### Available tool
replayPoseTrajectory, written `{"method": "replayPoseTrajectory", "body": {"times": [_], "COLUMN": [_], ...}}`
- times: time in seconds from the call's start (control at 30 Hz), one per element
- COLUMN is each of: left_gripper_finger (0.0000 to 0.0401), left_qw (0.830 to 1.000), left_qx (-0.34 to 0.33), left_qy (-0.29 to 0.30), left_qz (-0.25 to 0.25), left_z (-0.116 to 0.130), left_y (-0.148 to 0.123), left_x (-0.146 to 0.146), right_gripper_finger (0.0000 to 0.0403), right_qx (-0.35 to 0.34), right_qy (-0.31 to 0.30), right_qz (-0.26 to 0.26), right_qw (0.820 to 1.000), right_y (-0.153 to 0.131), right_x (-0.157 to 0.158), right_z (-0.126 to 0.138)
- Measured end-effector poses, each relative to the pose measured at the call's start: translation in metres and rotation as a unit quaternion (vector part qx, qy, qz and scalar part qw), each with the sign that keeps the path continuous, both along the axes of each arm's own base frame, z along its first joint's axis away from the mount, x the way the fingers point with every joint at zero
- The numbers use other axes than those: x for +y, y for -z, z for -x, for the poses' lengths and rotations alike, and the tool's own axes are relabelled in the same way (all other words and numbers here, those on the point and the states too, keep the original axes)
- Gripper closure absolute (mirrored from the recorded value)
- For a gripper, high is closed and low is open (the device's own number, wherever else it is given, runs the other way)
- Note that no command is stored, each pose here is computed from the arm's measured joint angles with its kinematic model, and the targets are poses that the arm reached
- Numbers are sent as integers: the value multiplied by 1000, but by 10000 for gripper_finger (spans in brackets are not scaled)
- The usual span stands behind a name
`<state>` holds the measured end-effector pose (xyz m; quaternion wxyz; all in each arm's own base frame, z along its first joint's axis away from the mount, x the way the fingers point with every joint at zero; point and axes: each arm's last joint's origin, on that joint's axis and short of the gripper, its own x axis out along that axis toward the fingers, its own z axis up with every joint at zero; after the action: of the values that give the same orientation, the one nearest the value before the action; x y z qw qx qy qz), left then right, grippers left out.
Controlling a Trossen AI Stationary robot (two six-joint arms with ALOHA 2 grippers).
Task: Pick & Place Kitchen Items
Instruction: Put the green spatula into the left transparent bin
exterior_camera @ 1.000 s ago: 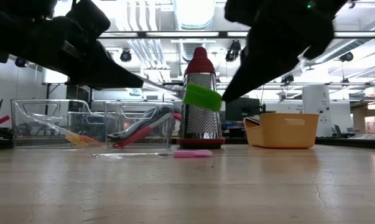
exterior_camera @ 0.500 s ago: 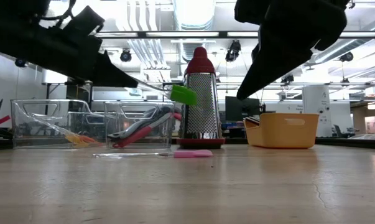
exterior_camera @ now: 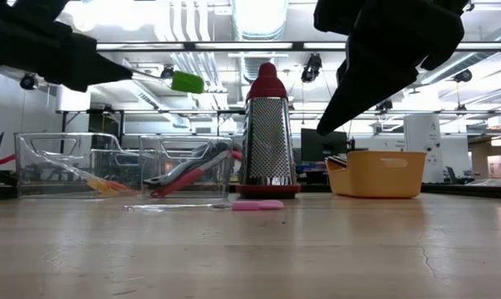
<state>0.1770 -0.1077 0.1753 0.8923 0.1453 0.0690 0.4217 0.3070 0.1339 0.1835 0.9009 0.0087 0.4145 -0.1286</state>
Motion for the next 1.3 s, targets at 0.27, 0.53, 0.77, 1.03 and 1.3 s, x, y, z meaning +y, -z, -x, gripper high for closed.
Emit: {"method": "replayPoseTrajectory", "body": {"times": [0.27, 0.53, 0.77, 1.03, 1.3], "left_gripper_finger": [379, 380, 380, 380, 380], "left_qw": [1000, 997, 966, 982, 989], "left_qx": [2, -56, -83, -104, -114], "left_qy": [-1, 12, 204, 124, -28], "left_qz": [-2, 55, 135, 99, 89], "left_z": [4, 14, 32, 57, 78], "left_y": [-1, -37, -76, -94, -86], "left_x": [3, 14, 31, 56, 73], "right_gripper_finger": [109, 132, 151, 168, 174], "right_qx": [0, 0, -4, -15, -13], "right_qy": [-1, 0, -1, -6, -8], "right_qz": [0, 2, 2, 2, 3], "right_qw": [1000, 1000, 1000, 1000, 1000], "right_y": [1, 2, 1, 3, 4], "right_x": [0, 0, 0, 0, 0], "right_z": [0, 1, 0, -1, 0]}}
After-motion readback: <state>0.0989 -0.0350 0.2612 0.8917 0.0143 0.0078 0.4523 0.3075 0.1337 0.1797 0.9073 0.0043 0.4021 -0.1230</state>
